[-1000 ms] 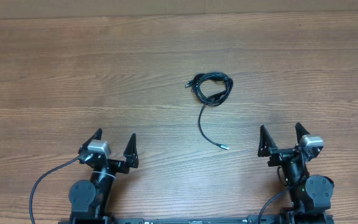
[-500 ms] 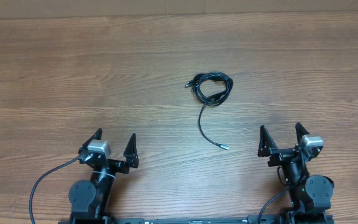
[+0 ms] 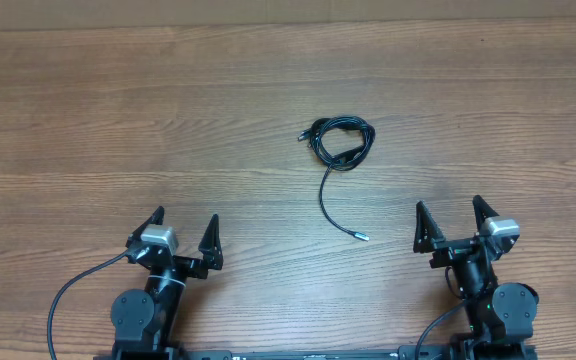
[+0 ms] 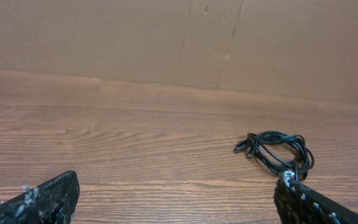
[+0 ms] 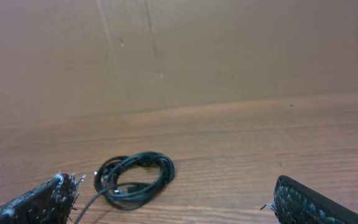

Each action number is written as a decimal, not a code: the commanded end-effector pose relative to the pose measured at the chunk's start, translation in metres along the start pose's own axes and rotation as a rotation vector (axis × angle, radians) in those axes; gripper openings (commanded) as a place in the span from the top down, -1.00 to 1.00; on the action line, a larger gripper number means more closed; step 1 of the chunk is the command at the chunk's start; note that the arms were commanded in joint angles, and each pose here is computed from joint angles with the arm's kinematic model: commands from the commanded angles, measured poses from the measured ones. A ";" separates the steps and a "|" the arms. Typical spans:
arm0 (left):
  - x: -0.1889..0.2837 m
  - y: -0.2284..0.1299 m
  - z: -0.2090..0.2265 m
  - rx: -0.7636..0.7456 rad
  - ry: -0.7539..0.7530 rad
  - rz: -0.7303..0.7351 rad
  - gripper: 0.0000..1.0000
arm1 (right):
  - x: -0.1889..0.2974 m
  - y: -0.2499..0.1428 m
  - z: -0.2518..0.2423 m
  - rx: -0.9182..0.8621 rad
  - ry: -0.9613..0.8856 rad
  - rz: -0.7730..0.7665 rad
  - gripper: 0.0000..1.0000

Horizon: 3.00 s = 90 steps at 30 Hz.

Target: Untangle cables

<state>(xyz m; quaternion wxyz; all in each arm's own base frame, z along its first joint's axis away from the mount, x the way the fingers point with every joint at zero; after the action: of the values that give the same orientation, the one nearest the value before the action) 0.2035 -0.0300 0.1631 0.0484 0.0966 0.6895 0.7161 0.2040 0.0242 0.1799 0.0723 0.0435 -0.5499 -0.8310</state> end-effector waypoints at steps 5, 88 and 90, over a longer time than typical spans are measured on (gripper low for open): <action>0.000 -0.002 0.001 -0.007 0.012 -0.003 -0.99 | 0.001 0.010 0.001 0.010 -0.006 -0.050 -1.00; -0.259 -0.076 -0.196 0.272 0.060 1.118 0.48 | -0.089 0.093 0.041 -0.226 -0.255 1.183 -0.89; -0.260 -0.075 -0.196 0.264 0.066 1.109 0.50 | -0.089 0.093 0.041 -0.226 -0.254 1.182 -0.89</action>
<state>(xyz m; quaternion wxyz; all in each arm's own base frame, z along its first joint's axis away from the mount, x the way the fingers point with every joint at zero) 0.4070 -0.2759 0.0680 -0.3504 0.4610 0.6163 0.5337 0.2901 0.0406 0.2719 0.4647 -0.3891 -0.3874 -0.6947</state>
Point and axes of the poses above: each gripper's point midway between its finger pads, its own x axis back along the fingers, its own z axis along the line the jaws close on, y = z × x, the point moved 4 cm from there along x, back along the fingers, and after that the axes turned 13 degrees about -x, right-handed, at the moved point
